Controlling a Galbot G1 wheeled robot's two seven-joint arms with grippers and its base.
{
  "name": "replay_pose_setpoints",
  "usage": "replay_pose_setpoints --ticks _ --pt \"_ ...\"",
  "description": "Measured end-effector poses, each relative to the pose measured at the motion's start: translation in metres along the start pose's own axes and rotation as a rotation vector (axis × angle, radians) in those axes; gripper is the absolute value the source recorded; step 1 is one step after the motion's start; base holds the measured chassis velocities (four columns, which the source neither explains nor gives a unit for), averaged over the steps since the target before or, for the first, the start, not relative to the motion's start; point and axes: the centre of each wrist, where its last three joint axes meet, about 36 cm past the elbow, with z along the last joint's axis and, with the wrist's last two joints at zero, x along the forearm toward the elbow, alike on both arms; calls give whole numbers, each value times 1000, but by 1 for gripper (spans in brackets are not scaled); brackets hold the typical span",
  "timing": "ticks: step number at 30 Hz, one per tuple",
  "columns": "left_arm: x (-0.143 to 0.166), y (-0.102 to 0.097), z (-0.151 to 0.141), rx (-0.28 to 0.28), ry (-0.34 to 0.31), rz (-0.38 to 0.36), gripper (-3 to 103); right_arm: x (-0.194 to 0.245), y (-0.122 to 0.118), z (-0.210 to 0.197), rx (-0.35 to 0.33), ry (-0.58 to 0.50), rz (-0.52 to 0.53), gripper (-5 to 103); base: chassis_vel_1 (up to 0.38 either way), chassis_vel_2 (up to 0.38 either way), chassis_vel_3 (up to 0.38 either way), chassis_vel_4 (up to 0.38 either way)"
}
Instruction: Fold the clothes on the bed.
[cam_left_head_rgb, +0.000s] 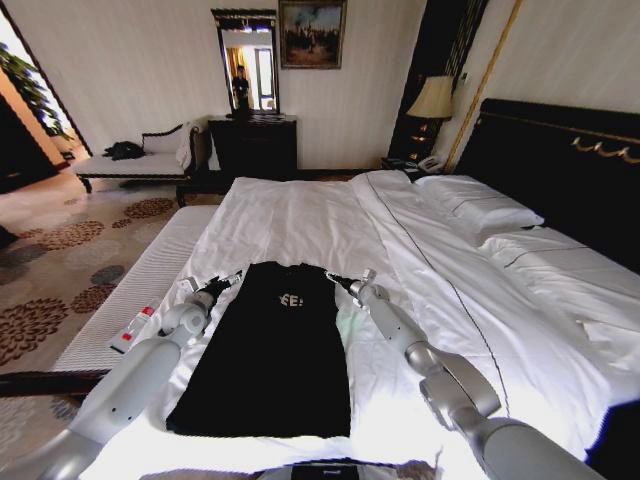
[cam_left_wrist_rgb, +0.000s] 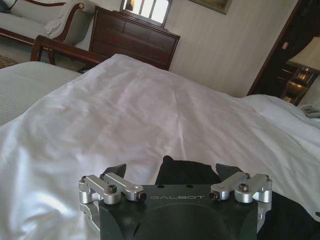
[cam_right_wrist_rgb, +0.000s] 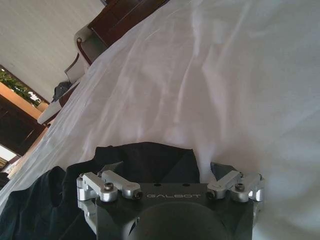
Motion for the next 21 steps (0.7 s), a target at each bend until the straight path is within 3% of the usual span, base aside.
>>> replay_pose_setpoints --ticks 2,4,7,15,19,21 --pt "0 0 0 0 0 0 100 0 1 -1 1 0 -1 97 0 0 0 0" --pt "1 0 0 0 -1 1 100 -1 2 -2 3 0 0 88 0 0 0 0" --pt "1 0 -1 -1 -2 2 100 -1 3 -2 3 1 0 83 0 0 0 0" --pt "2 0 -2 -2 -3 2 100 -2 3 6 3 19 7 49 0 0 0 0" --pt "3 2 -3 -3 -4 2 100 -3 3 8 7 23 8 38 0 0 0 0" --pt "2 3 -3 -2 -4 1 100 -4 5 7 8 23 7 27 0 0 0 0"
